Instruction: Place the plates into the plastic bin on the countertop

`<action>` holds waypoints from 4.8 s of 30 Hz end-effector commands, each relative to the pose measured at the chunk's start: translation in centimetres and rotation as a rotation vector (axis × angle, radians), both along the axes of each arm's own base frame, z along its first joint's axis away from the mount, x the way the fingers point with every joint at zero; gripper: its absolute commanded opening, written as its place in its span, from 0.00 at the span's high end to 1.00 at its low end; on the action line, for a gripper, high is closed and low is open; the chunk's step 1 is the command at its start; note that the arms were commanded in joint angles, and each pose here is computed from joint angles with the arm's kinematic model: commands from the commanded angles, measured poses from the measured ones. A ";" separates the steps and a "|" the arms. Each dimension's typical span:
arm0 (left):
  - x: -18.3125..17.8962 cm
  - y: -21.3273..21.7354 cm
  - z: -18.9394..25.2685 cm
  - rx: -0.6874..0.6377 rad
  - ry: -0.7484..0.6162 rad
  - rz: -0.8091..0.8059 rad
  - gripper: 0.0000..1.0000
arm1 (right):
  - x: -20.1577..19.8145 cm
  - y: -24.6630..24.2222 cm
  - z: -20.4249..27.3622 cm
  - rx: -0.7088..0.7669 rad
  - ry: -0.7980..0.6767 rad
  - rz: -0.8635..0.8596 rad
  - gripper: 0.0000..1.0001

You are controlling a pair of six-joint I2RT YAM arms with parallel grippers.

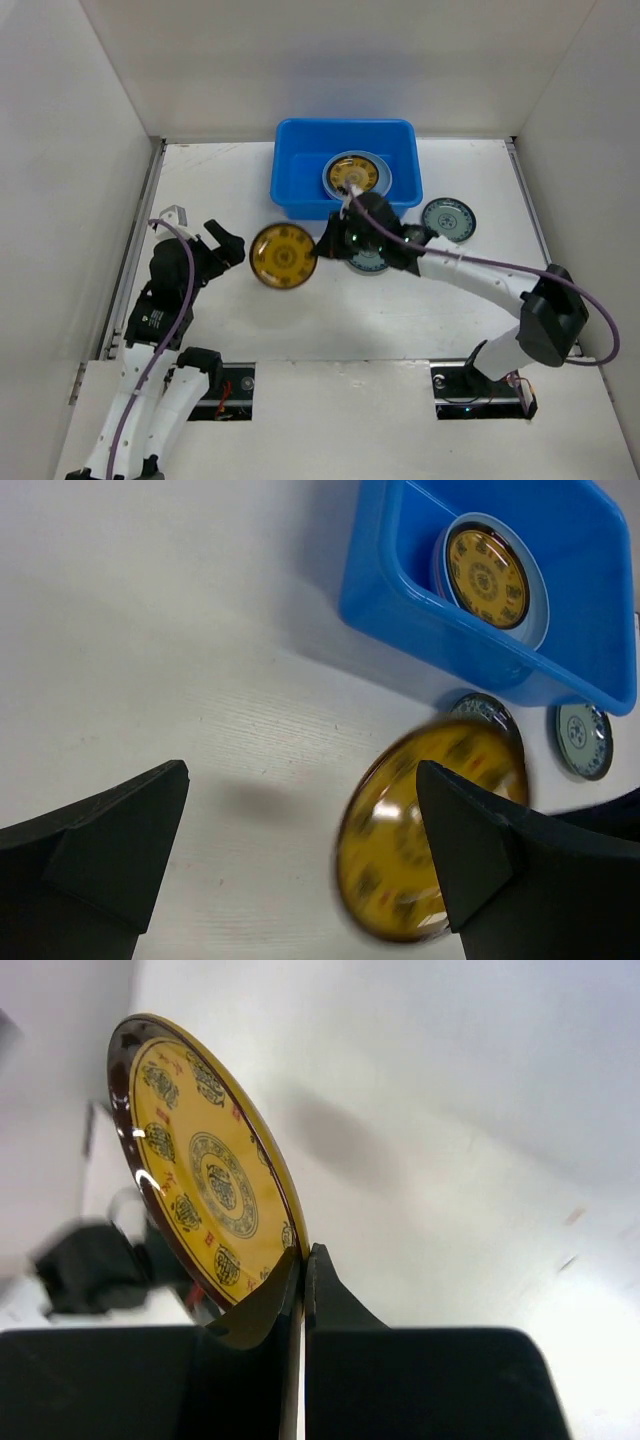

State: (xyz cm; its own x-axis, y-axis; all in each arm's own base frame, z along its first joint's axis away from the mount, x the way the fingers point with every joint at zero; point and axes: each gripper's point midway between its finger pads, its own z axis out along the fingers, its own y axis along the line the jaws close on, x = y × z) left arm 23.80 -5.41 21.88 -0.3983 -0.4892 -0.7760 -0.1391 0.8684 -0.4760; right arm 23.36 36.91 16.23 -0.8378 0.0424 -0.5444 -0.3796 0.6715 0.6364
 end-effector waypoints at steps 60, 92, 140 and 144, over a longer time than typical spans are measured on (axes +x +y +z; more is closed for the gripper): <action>7.6 -27.0 -13.2 -0.563 0.260 -0.243 0.28 | 13.4 -20.9 14.2 -0.159 -0.533 -0.585 0.14; 2.2 -19.7 -0.6 -0.287 0.086 -0.295 0.97 | 5.4 -29.1 10.8 -0.170 -0.490 -0.745 0.14; 28.9 -23.4 8.9 0.094 -0.251 -0.469 0.00 | 3.5 -34.8 0.9 -0.110 -0.066 -1.085 0.15; 25.4 -22.0 14.9 0.106 -0.333 -0.445 0.00 | 4.7 -34.7 -1.2 -0.014 0.009 -1.122 0.16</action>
State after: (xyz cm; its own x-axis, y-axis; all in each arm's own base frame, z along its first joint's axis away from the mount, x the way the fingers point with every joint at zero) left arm 52.56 -28.93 22.60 -0.5140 -0.1707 -0.8406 0.3058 0.8792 -0.3655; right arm 26.20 1.45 14.46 -0.3918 0.6949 -0.6030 0.4796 0.7135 0.5108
